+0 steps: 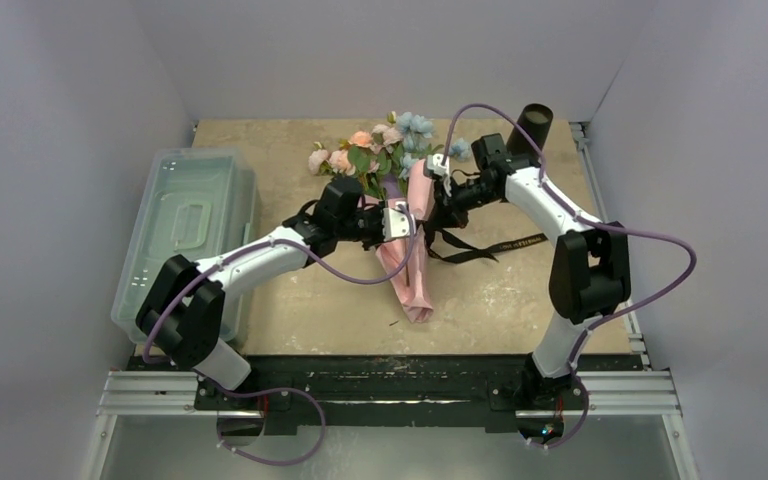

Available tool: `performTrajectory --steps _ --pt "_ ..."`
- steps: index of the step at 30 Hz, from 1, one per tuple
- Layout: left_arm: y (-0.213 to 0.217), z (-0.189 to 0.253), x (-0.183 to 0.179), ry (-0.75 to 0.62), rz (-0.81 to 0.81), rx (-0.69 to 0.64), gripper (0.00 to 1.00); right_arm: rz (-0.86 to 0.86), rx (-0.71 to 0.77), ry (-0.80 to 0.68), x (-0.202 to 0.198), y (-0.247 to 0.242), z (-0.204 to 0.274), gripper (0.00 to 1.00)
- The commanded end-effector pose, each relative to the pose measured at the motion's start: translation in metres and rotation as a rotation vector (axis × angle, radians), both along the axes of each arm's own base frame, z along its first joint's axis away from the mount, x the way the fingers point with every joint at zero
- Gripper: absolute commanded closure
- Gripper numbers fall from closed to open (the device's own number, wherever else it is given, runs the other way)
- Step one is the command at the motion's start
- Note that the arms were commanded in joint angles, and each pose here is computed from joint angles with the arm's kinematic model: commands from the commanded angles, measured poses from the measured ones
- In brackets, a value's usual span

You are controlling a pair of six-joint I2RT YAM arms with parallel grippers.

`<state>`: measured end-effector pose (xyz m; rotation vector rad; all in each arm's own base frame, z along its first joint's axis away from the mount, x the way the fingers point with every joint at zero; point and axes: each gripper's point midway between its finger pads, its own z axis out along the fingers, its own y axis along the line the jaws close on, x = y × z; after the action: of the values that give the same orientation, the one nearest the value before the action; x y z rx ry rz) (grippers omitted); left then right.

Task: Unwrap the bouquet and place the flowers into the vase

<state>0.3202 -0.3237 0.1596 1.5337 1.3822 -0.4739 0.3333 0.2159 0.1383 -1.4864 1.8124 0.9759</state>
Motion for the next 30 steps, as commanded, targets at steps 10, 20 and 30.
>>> performTrajectory --steps 10,20,30 --pt "0.028 0.017 0.011 -0.103 0.049 -0.022 0.83 -0.009 0.200 0.063 -0.008 0.027 0.082 1.00" --pt "0.005 0.053 -0.045 -0.412 -0.230 0.040 0.56 -0.079 0.273 0.169 -0.003 0.053 0.092 1.00" --pt "-0.032 0.034 -0.063 -0.546 -0.382 0.227 0.47 -0.096 0.269 0.193 -0.005 0.084 0.097 1.00"
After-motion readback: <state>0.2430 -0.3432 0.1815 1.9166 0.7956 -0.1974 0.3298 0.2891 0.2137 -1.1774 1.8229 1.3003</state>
